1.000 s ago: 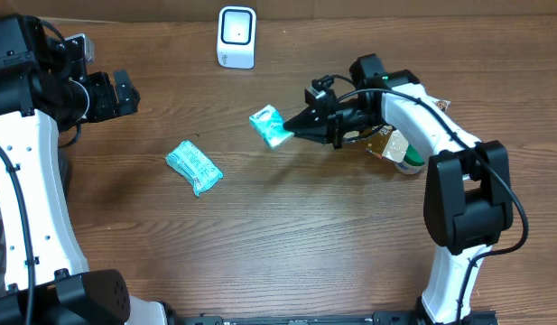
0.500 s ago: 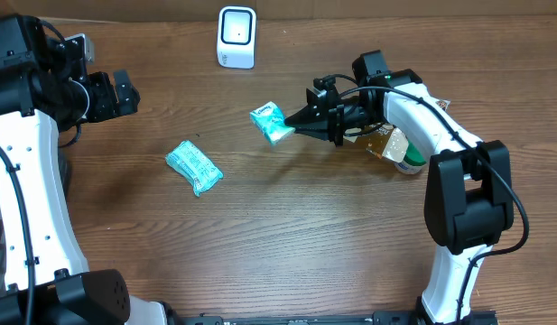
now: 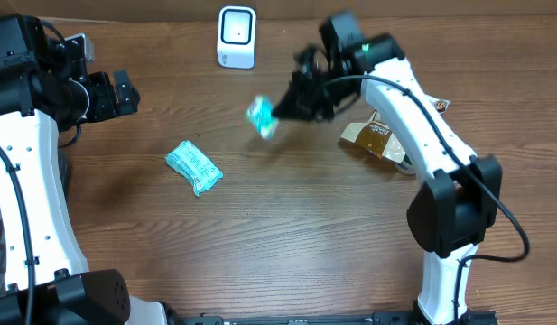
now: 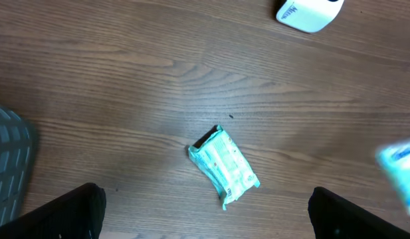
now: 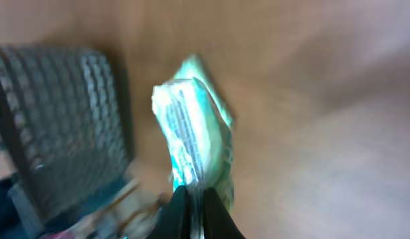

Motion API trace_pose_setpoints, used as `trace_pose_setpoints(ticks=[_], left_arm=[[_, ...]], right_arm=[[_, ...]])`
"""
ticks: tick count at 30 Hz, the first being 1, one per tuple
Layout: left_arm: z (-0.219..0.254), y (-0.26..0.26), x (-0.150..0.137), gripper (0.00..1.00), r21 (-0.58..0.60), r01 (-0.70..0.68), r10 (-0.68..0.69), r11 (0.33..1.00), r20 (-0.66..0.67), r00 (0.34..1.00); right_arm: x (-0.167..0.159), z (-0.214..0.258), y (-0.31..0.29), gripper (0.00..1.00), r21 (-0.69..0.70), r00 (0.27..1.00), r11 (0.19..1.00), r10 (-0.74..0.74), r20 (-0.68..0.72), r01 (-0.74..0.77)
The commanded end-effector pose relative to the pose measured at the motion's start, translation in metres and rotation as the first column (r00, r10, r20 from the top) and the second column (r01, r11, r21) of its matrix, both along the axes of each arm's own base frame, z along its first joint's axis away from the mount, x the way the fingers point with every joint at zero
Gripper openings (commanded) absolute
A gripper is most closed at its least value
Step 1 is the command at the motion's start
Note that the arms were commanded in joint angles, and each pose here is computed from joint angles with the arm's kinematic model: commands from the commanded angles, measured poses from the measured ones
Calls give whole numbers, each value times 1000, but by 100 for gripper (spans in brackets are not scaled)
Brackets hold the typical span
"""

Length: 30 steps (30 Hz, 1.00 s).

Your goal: Scan the item barcode

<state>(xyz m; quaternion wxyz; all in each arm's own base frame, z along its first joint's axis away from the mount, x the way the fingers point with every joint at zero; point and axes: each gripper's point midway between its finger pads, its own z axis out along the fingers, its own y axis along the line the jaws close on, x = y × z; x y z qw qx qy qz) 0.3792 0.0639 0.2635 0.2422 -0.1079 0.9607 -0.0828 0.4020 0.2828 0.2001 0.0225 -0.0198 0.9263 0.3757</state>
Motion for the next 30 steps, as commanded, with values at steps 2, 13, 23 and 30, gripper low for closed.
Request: trace_pose_setpoints(ticks=[2, 13, 23, 30], left_arm=[[6, 2, 3, 99, -2, -17, 17, 1000, 17, 1000], [6, 2, 3, 100, -2, -17, 17, 1000, 17, 1000], [6, 2, 3, 100, -2, -17, 17, 1000, 17, 1000], [6, 2, 3, 100, -2, -17, 17, 1000, 17, 1000]], right_arm=[[62, 51, -33, 4, -255, 897, 931, -135, 421, 260], [162, 97, -8, 4, -202, 499, 847, -84, 863, 492], [188, 21, -8, 5, -286, 557, 801, -70, 827, 525], [179, -16, -30, 27, -287, 739, 896, -65, 670, 339]])
